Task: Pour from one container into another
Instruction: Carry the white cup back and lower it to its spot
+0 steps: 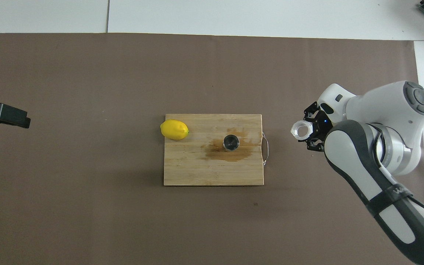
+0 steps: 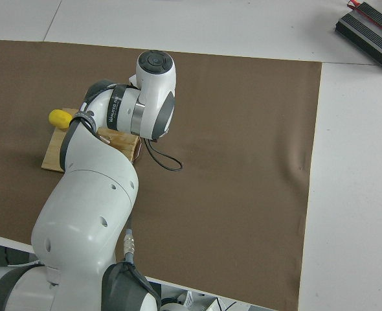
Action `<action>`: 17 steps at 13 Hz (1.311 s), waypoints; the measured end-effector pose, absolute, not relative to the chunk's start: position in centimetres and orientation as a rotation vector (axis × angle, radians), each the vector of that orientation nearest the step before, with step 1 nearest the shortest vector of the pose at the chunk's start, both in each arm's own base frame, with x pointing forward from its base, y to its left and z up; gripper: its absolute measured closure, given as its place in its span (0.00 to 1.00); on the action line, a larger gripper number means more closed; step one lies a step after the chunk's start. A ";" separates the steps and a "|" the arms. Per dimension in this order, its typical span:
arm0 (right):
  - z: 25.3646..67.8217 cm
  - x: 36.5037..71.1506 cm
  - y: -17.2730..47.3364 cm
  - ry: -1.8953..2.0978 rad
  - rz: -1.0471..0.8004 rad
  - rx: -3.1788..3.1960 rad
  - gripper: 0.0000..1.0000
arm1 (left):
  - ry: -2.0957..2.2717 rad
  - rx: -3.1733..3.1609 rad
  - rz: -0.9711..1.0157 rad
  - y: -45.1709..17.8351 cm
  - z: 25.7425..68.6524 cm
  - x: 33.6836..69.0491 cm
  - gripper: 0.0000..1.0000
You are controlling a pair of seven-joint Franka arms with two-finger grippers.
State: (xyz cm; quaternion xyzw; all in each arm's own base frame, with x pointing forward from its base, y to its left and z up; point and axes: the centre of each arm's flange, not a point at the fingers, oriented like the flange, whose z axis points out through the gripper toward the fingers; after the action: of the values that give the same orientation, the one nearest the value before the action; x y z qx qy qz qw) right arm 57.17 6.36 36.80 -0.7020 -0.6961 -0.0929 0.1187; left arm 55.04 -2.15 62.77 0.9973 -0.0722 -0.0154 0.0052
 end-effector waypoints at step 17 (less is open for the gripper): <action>26.8 55.1 -5.1 -1.905 -0.428 -1.904 0.04 | -0.231 3.122 -0.050 -2.3 62.7 55.0 0.00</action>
State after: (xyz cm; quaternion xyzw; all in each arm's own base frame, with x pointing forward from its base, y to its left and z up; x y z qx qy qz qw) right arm 55.09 -5.09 26.79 -0.6833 -0.6835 -0.1536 0.2058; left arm 55.04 -2.31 62.72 0.9971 -0.0737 -0.0160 0.0052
